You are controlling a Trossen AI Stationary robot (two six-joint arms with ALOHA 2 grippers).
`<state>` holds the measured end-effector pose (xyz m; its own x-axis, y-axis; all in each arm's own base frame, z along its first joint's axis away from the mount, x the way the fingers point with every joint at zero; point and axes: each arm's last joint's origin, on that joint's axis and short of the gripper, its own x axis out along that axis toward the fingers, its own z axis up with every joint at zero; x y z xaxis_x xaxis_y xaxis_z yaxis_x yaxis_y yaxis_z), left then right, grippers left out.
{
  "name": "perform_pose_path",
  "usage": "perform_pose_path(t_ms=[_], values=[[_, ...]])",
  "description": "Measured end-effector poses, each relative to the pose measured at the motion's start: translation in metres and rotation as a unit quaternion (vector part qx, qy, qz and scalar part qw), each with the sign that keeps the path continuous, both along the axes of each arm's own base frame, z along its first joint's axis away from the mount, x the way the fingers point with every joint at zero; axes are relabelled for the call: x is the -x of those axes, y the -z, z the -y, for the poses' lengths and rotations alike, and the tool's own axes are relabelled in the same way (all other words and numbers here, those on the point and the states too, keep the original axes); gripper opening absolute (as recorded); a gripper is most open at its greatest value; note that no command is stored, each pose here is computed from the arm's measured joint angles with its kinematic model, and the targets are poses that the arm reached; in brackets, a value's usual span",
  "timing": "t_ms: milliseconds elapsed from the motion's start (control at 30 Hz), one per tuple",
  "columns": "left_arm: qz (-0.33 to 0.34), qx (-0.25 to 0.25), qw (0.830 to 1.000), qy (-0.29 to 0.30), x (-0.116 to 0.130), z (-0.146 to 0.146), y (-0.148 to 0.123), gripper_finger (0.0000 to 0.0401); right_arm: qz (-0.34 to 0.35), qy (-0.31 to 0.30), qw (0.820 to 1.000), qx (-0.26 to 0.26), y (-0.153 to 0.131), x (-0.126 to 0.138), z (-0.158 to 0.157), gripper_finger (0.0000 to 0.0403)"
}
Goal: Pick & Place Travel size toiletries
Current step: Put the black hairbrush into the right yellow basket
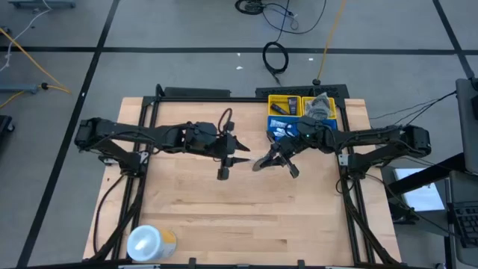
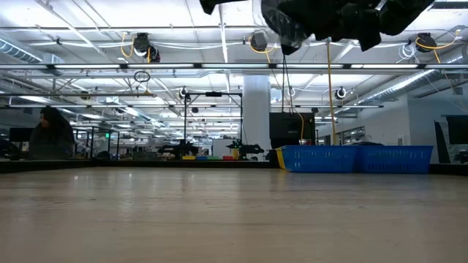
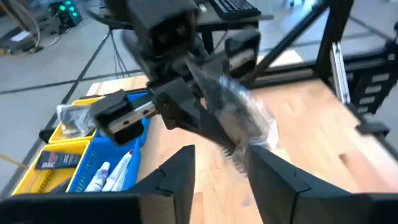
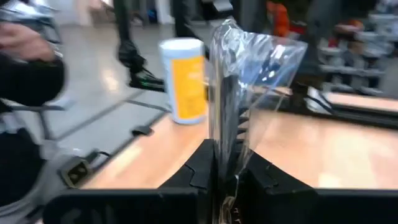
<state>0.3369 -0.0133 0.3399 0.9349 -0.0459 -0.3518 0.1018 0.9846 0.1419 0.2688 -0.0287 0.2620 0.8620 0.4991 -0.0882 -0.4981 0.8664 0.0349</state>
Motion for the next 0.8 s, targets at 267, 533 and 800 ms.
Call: perform_pose_path(t_ms=[267,533,800], values=[[-0.047,0.047,0.997,-0.033,0.017,-0.001,-0.003,0.0170,-0.072,0.138,0.987,0.038,-0.007,0.027,0.007,0.0023],[-0.094,0.066,0.992,-0.044,0.019,0.000,0.006,0.0170,-0.171,0.380,0.905,0.088,-0.009,0.068,0.028,0.0023],[-0.088,0.066,0.993,-0.042,0.019,0.001,0.005,0.0170,-0.282,0.573,0.757,0.142,0.006,0.095,0.057,0.0023]])
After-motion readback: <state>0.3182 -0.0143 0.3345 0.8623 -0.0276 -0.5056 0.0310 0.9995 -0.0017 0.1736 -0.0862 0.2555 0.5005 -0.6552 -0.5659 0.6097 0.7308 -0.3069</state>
